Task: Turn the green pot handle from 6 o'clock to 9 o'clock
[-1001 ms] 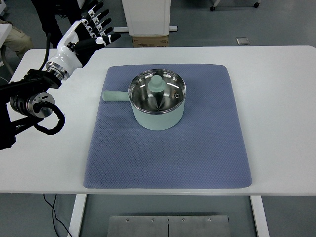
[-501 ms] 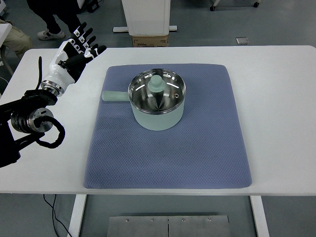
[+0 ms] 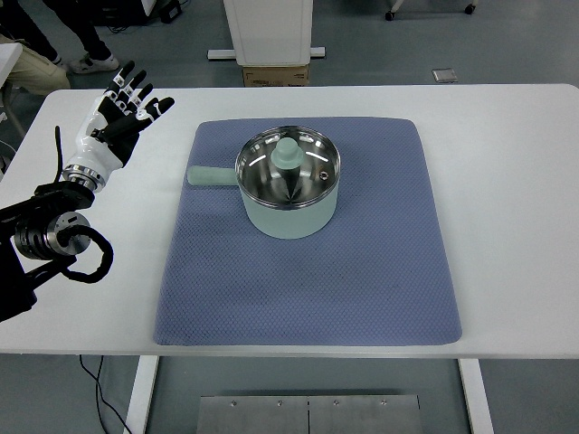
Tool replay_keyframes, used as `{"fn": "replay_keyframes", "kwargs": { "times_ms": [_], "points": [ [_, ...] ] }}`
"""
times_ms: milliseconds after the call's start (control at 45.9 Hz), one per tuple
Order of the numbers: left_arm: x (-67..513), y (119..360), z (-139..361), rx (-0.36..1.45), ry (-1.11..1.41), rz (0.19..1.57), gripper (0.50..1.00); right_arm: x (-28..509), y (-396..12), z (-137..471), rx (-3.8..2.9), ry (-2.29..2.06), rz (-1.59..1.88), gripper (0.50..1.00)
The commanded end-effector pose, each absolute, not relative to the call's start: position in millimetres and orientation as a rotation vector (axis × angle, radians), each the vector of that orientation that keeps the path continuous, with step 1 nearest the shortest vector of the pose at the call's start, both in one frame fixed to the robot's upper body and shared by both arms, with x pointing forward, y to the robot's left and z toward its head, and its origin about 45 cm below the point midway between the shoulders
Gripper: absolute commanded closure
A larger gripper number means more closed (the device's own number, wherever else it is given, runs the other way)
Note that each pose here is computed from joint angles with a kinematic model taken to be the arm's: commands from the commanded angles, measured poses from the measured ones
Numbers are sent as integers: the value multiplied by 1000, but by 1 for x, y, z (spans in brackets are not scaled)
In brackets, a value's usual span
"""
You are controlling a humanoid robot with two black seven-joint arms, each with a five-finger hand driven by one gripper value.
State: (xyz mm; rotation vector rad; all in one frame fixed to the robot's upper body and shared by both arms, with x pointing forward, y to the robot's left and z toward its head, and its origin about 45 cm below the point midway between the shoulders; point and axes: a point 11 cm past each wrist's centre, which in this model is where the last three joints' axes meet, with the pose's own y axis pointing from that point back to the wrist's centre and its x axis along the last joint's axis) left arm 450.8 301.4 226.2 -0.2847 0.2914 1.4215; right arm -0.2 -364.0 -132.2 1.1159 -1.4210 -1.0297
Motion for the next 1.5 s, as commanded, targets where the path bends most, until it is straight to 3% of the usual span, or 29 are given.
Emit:
{"fn": "replay_keyframes", "kwargs": {
  "times_ms": [0,1001,1480],
  "points": [
    [449,301,220,-279,302,1426,500,0,-364,-132,1116,-1421,-1030,500],
    [446,299,211,-296,326,1428,500,0,-364,-132,1116,-1421,-1030,500],
    [449,279,206,-321,355,1409,500,0,-364,-132,1114,-1421,-1031,500]
  ]
}}
